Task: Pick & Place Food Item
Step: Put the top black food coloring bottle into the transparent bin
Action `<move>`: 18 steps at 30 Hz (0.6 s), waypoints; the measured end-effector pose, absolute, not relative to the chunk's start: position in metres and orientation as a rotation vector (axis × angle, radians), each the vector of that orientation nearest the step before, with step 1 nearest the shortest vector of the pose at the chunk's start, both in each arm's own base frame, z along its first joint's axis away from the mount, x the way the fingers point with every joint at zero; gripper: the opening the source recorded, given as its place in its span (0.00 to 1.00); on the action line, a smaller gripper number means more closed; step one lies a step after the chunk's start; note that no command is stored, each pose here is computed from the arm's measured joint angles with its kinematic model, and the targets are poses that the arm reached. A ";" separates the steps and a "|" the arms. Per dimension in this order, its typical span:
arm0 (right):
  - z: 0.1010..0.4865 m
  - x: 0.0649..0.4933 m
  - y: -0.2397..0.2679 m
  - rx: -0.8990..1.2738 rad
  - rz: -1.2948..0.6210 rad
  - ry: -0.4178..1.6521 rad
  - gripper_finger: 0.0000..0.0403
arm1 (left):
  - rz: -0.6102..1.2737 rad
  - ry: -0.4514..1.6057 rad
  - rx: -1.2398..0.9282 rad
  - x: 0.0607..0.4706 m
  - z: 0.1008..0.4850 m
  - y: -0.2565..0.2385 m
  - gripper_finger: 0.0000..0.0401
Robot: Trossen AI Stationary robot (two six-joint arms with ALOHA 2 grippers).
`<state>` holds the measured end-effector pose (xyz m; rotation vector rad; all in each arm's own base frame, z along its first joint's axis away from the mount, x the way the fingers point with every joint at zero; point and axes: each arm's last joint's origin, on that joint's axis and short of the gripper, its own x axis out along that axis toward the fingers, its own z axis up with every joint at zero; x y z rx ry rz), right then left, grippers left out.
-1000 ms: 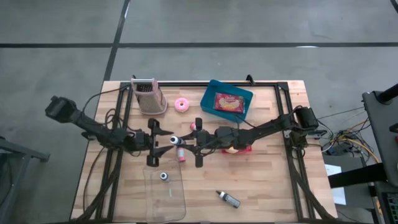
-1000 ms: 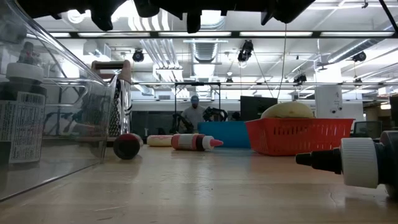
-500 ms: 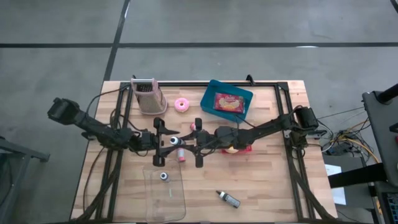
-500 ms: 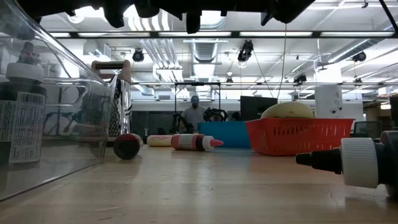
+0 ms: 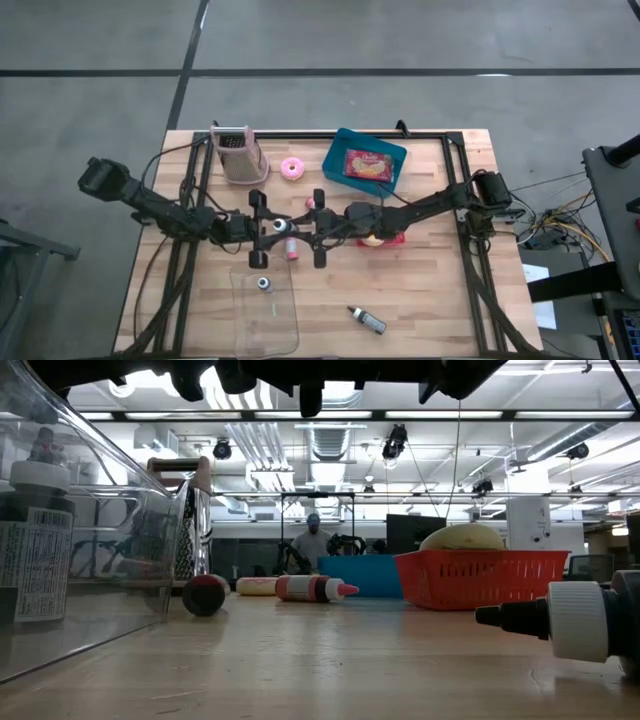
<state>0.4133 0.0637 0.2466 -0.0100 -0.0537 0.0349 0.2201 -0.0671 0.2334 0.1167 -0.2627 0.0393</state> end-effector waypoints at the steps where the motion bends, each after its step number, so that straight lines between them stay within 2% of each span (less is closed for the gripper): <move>1: 0.247 0.413 0.064 -0.010 0.035 -0.054 0.21 | 0.040 -0.265 0.118 0.220 0.234 -0.067 0.38; 3: 0.247 0.413 0.064 -0.010 0.035 -0.055 0.20 | 0.042 -0.268 0.128 0.220 0.234 -0.067 0.34; 18: 0.247 0.413 0.064 0.003 0.052 -0.059 0.20 | 0.051 -0.278 0.136 0.221 0.237 -0.067 0.34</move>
